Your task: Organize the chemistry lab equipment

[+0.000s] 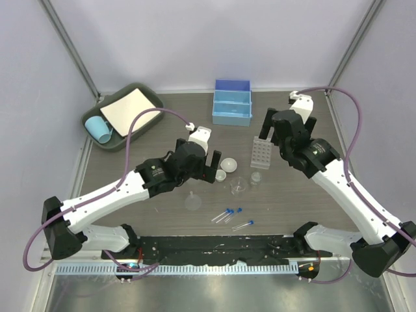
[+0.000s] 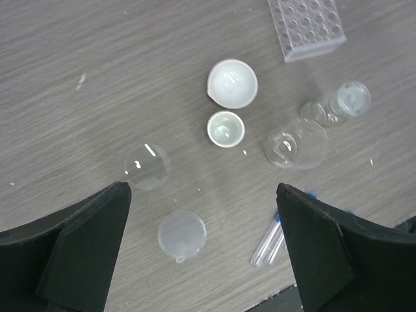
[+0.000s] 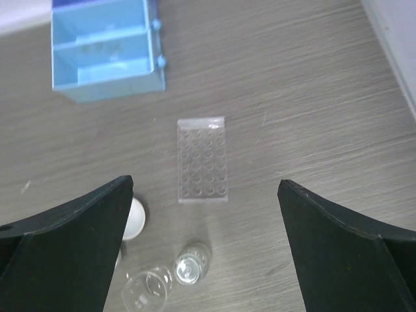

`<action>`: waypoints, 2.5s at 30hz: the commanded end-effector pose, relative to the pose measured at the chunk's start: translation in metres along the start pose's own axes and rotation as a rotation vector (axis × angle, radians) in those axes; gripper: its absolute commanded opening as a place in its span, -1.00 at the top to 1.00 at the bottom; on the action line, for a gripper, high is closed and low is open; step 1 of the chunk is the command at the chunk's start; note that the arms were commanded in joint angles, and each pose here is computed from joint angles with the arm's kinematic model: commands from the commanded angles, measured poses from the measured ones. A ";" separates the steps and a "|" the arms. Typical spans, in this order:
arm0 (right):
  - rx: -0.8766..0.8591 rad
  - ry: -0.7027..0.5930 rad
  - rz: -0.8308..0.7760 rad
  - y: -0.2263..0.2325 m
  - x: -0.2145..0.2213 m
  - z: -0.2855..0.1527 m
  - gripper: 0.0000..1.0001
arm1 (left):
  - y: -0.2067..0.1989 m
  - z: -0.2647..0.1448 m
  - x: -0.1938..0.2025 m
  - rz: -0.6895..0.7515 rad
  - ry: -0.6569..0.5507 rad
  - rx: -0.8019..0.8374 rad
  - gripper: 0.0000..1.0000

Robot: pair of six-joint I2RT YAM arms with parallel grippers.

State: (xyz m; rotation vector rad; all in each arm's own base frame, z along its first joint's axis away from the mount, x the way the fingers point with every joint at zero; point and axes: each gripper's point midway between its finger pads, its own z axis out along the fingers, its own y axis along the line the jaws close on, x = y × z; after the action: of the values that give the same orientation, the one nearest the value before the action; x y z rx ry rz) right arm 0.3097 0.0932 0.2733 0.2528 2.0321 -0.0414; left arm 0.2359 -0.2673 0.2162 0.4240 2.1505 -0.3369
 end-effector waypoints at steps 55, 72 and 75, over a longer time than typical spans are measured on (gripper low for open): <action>-0.160 0.180 -0.121 0.032 0.074 0.007 -0.93 | -0.082 0.037 0.182 0.264 0.236 0.164 -0.10; -0.164 0.192 -0.133 0.035 0.082 0.007 -0.92 | -0.083 0.043 0.195 0.273 0.244 0.176 -0.04; -0.165 0.192 -0.134 0.035 0.082 0.007 -0.92 | -0.080 0.044 0.198 0.281 0.247 0.165 -0.04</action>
State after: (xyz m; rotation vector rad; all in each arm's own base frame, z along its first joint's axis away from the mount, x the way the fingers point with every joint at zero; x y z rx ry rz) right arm 0.2822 0.1347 0.1938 0.0007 2.2610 0.0475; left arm 0.1243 -0.3166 0.0356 0.9032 2.2998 -0.3055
